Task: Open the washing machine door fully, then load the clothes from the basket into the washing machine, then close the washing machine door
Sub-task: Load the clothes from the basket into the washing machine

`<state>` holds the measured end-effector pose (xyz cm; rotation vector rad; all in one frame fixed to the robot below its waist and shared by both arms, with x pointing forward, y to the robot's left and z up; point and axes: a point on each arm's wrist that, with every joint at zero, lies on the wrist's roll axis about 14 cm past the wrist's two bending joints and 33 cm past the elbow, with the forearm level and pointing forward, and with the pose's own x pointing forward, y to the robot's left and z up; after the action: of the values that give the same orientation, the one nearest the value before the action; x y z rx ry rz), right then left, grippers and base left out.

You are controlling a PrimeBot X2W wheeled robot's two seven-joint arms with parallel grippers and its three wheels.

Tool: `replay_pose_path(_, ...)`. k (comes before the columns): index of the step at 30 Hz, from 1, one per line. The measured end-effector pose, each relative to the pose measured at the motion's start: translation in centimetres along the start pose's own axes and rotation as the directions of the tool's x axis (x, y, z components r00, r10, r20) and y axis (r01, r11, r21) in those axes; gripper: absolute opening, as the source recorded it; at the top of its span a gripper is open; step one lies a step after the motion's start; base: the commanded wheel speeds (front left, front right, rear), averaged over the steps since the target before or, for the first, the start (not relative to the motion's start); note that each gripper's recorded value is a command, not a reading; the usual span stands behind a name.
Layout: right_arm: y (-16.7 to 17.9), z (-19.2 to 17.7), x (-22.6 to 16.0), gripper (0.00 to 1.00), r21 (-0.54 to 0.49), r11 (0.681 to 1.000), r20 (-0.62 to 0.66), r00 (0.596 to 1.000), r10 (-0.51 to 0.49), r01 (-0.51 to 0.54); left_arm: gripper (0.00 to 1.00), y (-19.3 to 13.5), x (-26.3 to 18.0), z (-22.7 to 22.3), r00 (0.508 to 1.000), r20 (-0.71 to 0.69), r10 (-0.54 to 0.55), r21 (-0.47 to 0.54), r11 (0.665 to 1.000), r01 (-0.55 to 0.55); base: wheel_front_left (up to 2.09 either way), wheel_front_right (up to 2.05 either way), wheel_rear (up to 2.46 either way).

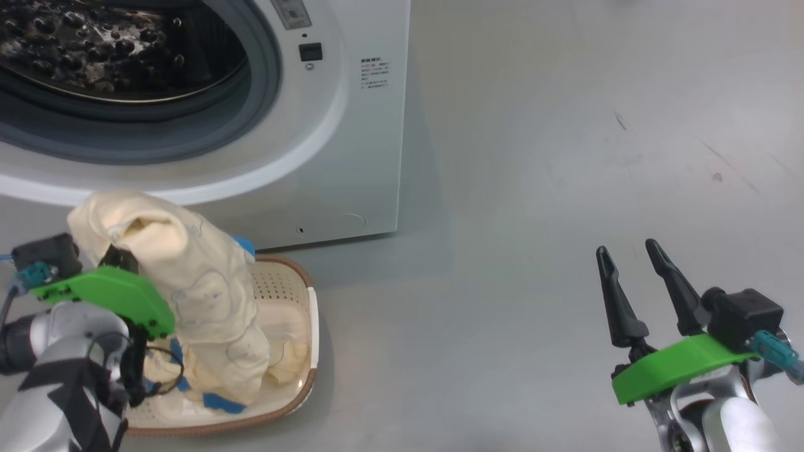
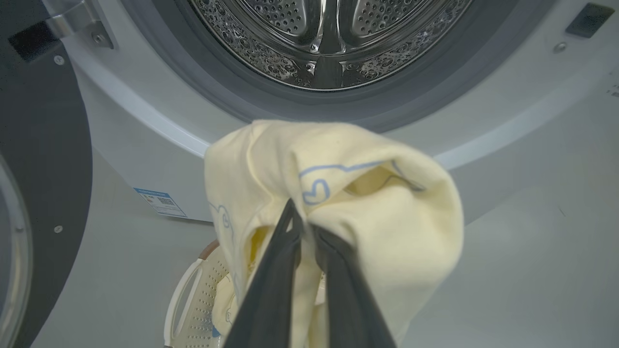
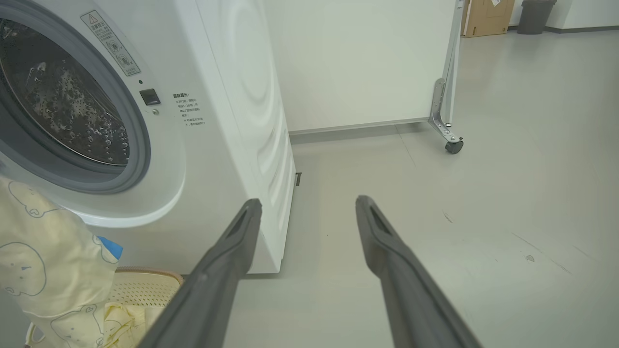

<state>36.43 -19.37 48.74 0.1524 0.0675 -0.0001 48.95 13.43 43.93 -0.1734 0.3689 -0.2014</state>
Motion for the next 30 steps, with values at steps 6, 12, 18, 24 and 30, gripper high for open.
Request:
replay_pose_path(6,-0.6,-0.4,1.2,1.00,0.017,1.000,0.008,1.000,-0.016,0.016,0.00,-0.3,4.7,1.8,0.998,-0.040,-0.038,0.018,0.999,0.038,0.00,0.00,0.00)
replay_pose_path(12,-1.7,-2.0,1.4,1.00,0.032,0.998,-0.021,0.998,-0.053,0.054,0.00,-0.5,9.2,2.8,0.993,-0.100,-0.057,0.022,0.998,0.059,0.00,0.00,0.00)
replay_pose_path(18,-2.4,-3.2,2.7,1.00,0.041,0.997,-0.034,0.997,-0.071,0.072,0.00,-0.1,13.6,3.8,0.989,-0.136,-0.063,0.019,0.998,0.066,0.00,0.00,0.00)
replay_pose_path(24,-2.8,-5.0,4.1,1.00,0.045,0.996,-0.069,0.995,-0.078,0.081,0.00,1.1,17.7,5.0,0.989,-0.136,-0.055,0.021,0.998,0.059,0.00,0.00,0.00)
replay_pose_path(30,-3.1,-6.8,5.1,1.00,0.053,0.995,-0.105,0.991,-0.080,0.086,0.00,1.9,20.9,6.0,0.994,-0.096,-0.051,0.001,0.999,0.051,0.00,0.00,0.00)
